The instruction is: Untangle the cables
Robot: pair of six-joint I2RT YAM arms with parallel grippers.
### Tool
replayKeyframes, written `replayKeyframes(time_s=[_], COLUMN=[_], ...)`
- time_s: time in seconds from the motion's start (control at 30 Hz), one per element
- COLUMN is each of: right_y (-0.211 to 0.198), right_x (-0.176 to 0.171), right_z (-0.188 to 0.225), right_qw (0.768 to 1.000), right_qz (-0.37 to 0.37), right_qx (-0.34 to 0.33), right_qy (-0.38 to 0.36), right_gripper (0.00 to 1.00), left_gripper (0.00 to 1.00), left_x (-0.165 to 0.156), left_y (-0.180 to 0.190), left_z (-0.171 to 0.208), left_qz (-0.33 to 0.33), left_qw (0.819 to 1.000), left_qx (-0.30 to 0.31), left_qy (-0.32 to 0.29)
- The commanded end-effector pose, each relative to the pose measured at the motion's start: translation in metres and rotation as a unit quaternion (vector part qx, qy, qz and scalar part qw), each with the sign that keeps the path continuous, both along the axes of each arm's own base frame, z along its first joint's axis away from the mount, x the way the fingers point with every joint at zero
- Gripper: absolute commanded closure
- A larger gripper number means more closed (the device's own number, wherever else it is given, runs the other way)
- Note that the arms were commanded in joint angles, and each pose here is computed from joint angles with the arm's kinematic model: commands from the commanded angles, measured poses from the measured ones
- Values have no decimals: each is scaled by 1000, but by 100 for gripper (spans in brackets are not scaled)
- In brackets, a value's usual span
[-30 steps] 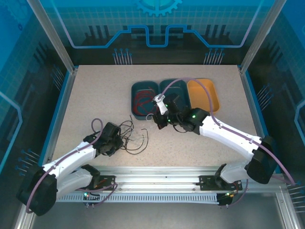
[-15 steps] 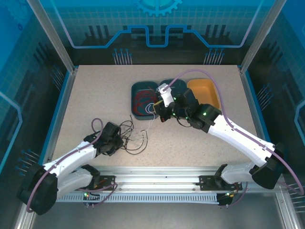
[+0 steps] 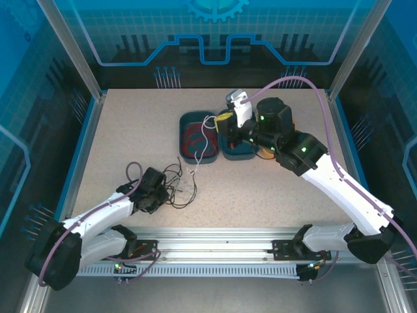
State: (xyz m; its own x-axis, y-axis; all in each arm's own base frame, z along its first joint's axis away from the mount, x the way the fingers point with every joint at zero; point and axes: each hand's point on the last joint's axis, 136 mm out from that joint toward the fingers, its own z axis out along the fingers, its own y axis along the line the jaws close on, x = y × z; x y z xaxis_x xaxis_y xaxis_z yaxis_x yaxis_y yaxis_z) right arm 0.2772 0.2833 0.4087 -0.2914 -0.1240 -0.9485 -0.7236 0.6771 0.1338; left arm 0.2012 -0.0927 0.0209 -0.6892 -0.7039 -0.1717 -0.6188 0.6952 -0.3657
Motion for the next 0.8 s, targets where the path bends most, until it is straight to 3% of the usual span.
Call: replayKeyframes(time_s=[0.0,0.33,0.53,0.77], right_y=[-13,-43,-49,-54], right_x=[3,14,22,37], right_z=[29,70,70,53], right_qw=[999,994,993,993], right_qz=[-16,-72,-87,-102], right_qx=[0,-15,-19,-27], right_qy=[-34,-85,-79,-49], right_gripper=[100,100,100,100], left_gripper=[100,100,100,89], left_x=[-2,-3,0,3], left_y=[5,6,3,0], left_z=[-6,-9,-3,7], left_qz=[8,7,9,9], left_qw=[1000,1000,1000,1000], left_qx=[10,11,0,-13], left_qy=[6,10,0,-21])
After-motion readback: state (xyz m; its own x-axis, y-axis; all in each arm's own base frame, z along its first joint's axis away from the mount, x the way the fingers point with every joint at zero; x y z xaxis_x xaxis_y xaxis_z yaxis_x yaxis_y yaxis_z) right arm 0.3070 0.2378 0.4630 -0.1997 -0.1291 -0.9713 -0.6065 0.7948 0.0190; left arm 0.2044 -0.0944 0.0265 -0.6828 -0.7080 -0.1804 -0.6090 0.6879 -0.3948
